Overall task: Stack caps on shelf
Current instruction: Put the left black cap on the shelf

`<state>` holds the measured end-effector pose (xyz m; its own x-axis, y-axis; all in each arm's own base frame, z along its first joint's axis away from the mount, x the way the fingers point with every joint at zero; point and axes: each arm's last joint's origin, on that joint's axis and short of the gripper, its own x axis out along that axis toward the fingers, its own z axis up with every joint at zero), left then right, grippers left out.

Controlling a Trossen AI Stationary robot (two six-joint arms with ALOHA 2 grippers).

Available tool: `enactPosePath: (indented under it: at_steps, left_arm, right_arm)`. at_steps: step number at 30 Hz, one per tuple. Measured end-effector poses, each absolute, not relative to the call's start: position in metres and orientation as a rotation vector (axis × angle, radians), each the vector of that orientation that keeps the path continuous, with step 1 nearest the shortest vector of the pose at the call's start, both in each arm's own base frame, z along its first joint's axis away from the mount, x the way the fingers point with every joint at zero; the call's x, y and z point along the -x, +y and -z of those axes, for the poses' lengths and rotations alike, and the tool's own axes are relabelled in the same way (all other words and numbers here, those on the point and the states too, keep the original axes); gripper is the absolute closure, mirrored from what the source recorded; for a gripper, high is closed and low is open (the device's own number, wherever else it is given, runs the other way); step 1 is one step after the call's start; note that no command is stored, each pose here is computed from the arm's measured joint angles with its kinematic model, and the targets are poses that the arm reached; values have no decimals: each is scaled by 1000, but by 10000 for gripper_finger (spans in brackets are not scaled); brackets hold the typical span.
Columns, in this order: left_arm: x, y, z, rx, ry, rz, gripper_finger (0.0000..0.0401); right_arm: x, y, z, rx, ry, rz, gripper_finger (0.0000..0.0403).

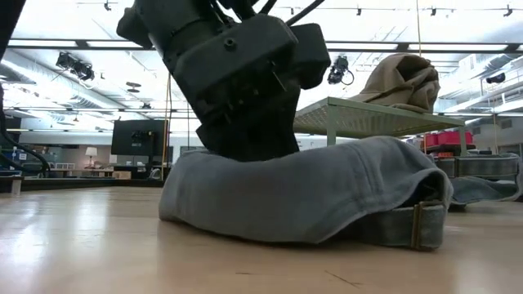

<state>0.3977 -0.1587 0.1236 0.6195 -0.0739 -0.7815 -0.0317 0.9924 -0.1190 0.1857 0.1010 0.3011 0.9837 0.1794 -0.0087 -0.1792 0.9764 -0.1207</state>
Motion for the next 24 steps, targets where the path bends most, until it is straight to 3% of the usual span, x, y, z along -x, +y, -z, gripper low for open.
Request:
enactPosePath:
  at_steps: [5,14,24]
  left_arm:
    - [-397,-157,-123,107,899,-14,208]
    - [-398,-157,-126,141,894,-17,389]
    - [-382,-162,-163,35,822,-123,398]
  right_arm:
    - [-186,101,-301,123,0,-181,392]
    - [-186,101,-300,125,4,-181,392]
    - [-186,101,-300,129,6,-181,392]
